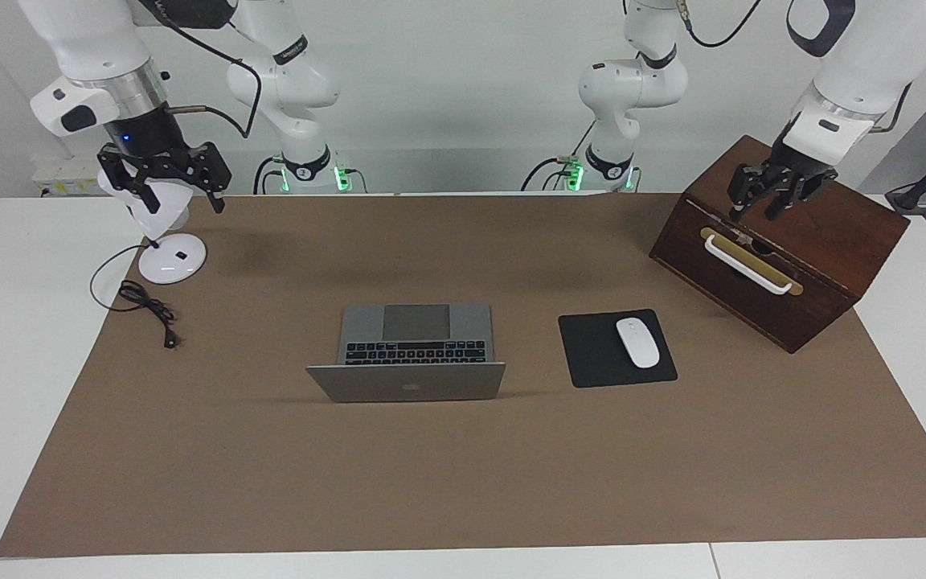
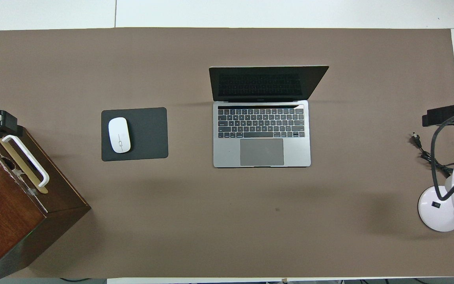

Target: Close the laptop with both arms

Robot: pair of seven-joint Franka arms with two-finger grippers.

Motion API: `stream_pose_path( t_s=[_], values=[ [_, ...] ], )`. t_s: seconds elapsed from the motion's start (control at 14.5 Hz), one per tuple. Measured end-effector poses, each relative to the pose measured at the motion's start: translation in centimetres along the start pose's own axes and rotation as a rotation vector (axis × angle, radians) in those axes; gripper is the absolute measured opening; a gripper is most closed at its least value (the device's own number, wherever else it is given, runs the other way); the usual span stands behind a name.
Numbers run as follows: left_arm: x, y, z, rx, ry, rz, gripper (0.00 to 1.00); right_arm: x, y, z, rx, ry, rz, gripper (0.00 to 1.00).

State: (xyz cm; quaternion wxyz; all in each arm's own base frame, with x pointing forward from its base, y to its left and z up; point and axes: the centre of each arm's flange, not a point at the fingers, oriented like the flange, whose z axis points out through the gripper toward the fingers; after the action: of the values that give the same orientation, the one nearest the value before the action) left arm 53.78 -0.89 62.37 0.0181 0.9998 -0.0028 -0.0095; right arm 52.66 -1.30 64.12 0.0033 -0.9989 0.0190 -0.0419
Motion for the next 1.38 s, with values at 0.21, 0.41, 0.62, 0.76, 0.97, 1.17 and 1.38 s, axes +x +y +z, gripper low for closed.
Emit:
stream_pose_path(
  t_s=[0.21,0.41,0.62,0.76,0.97,1.17,1.38],
  values=[
    [0.0,0.0,0.0,0.0,0.002,-0.018,0.01,0.2,0.9,-0.2,-0.002,0.016,0.017,1.0],
    [0.1,0.1,-0.1,-0.017,0.01,-0.024,0.01,1.5,2.4,-0.8,-0.017,0.041,0.035,0.9],
    [0.2,0.6,1.1,-0.035,0.029,-0.02,0.01,4.8,3.2,0.0,-0.043,0.045,0.009,0.68],
    [0.0,1.5,2.8,-0.044,0.059,-0.007,0.01,7.4,3.5,1.6,-0.043,0.043,-0.01,0.44],
    [-1.0,3.8,5.3,-0.056,0.125,0.028,0.01,10.7,4.1,3.8,-0.07,0.067,-0.052,0.15],
    [-2.6,7.0,8.7,-0.068,0.207,0.079,0.01,12.7,4.4,6.0,-0.078,0.097,-0.064,0.01],
    [-4.2,10.4,11.9,-0.084,0.266,0.137,0.01,15.0,4.6,7.8,-0.076,0.118,-0.064,0.01]
  ],
)
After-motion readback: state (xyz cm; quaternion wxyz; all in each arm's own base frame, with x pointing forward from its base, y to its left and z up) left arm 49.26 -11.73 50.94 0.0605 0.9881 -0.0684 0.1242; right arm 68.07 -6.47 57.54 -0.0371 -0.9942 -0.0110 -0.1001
